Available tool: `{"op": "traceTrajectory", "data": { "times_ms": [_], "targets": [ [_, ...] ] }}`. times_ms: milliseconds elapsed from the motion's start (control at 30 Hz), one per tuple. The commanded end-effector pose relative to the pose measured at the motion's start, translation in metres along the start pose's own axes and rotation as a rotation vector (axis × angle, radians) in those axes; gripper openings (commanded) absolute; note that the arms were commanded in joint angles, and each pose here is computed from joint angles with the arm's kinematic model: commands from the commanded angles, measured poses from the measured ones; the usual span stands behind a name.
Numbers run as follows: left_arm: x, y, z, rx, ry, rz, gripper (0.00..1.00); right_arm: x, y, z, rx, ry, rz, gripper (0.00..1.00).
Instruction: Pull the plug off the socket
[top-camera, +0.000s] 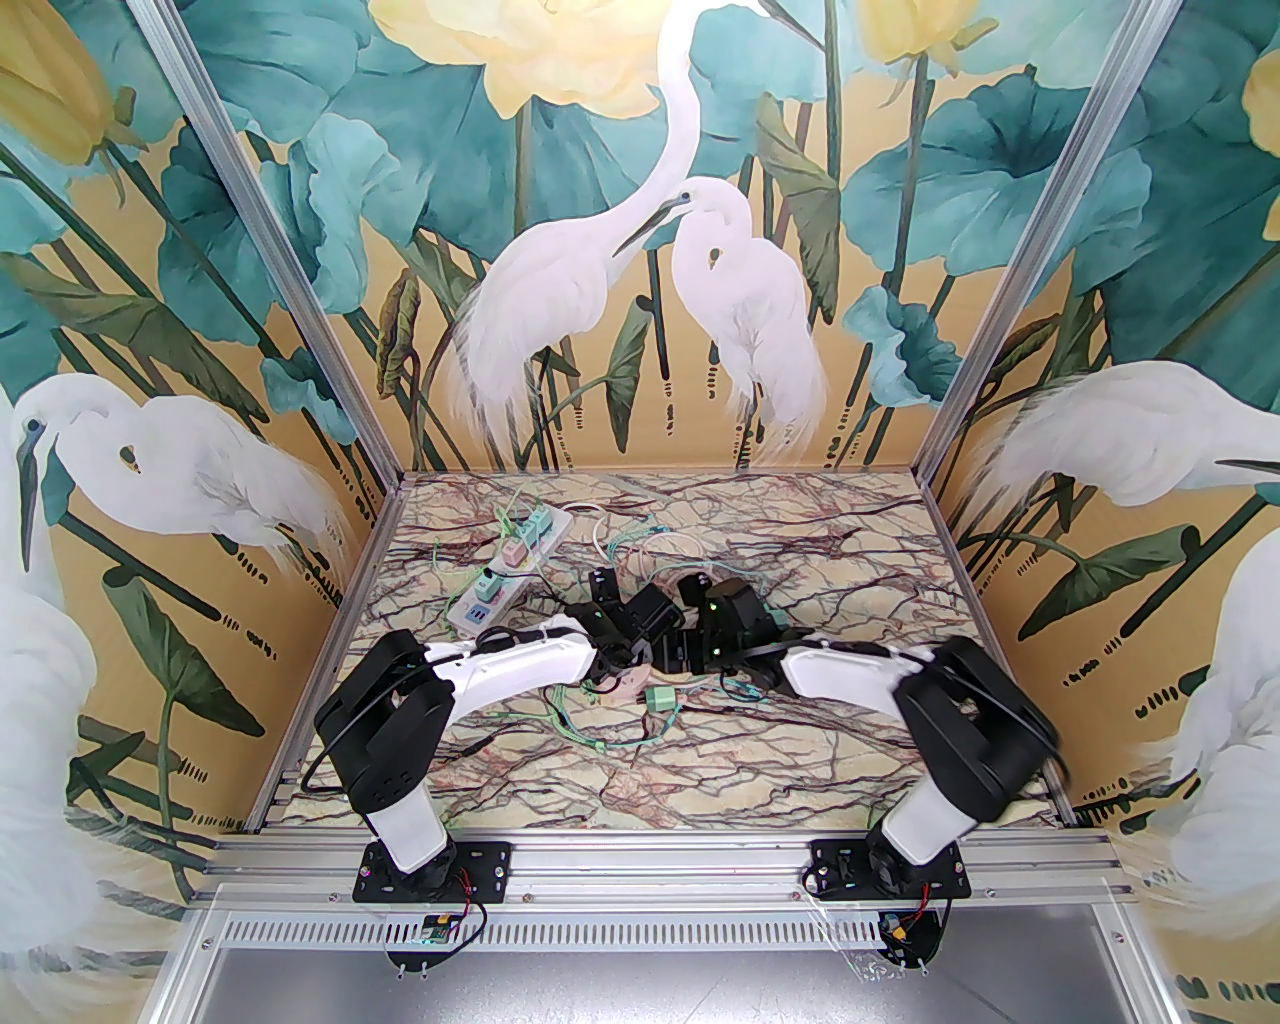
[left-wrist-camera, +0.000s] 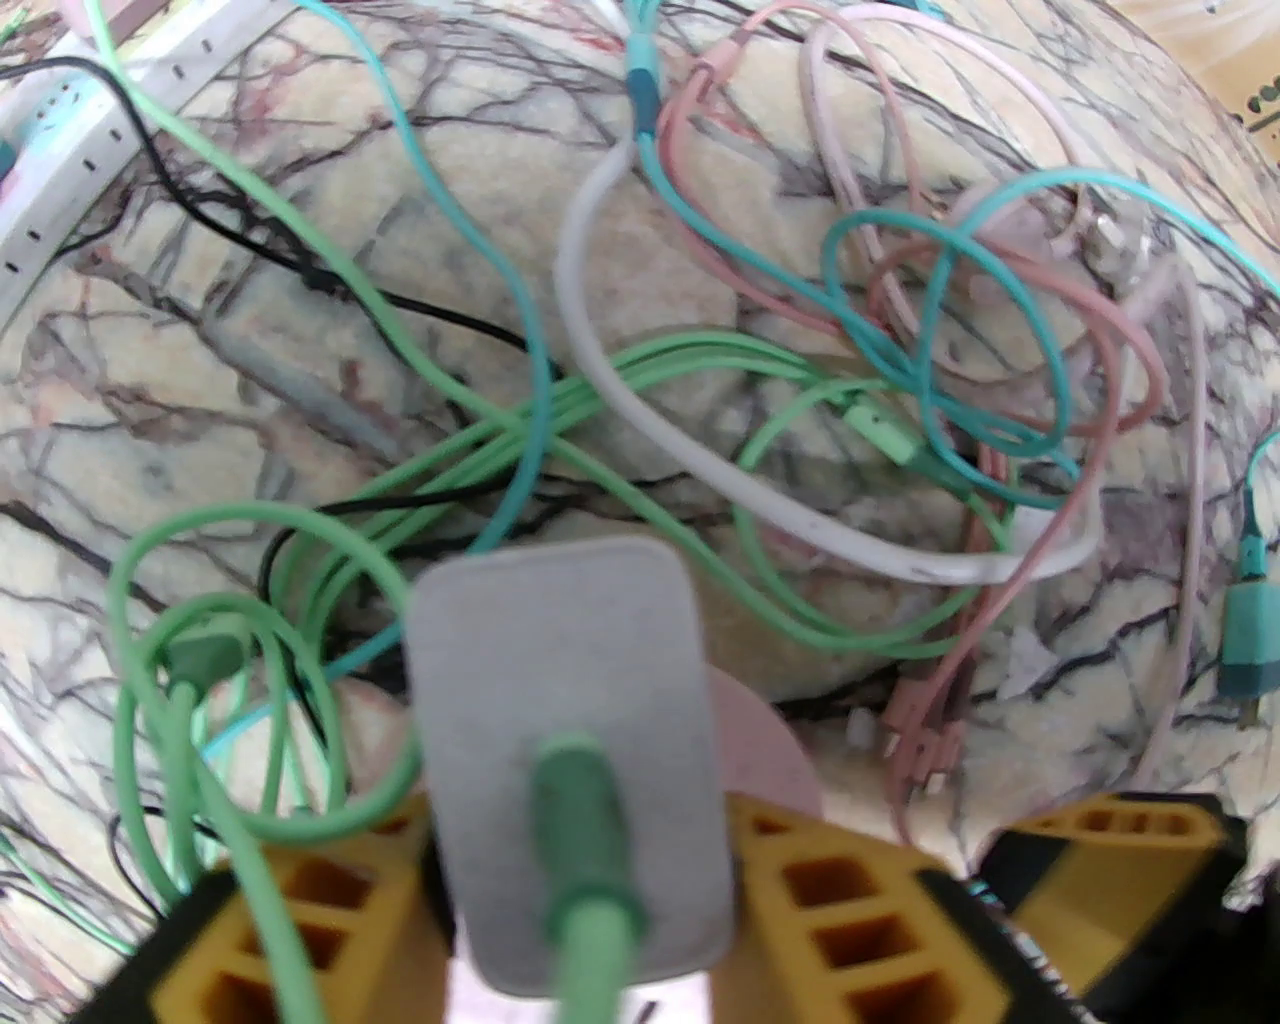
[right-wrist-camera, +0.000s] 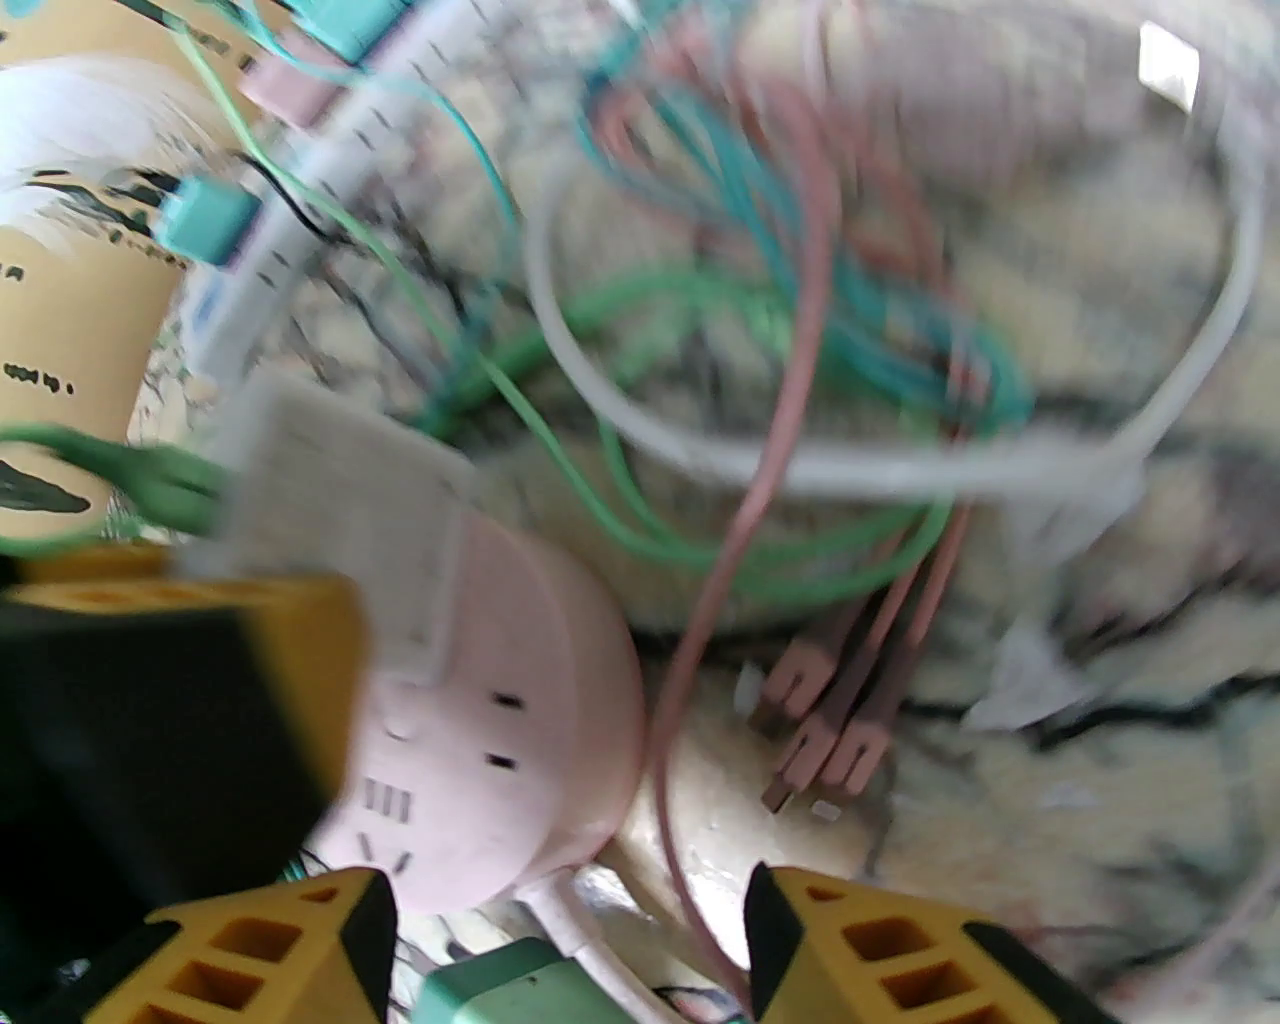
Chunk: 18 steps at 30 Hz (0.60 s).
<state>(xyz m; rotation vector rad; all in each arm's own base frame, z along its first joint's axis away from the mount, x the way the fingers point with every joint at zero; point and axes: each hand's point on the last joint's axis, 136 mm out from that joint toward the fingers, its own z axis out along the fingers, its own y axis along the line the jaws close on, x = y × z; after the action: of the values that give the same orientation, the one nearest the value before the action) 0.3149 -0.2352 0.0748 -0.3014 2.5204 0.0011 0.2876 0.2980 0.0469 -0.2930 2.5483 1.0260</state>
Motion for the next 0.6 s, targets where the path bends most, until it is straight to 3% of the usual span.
{"op": "traceTrajectory", "data": {
  "times_ms": [0, 433, 567],
  "targets": [
    [-0.013, 0.001, -0.003, 0.026, -0.010, -0.047, 0.55, -0.006, 0.018, 0.006, -0.090, 0.000, 0.034, 0.62],
    [-0.019, -0.004, 0.000, 0.057, 0.097, -0.116, 0.57, -0.021, 0.016, 0.017, -0.163, 0.033, 0.179, 0.50],
    [-0.019, -0.005, 0.001, 0.063, 0.109, -0.114, 0.55, -0.024, 0.009, 0.023, -0.127, 0.053, 0.188, 0.49]
  ]
}}
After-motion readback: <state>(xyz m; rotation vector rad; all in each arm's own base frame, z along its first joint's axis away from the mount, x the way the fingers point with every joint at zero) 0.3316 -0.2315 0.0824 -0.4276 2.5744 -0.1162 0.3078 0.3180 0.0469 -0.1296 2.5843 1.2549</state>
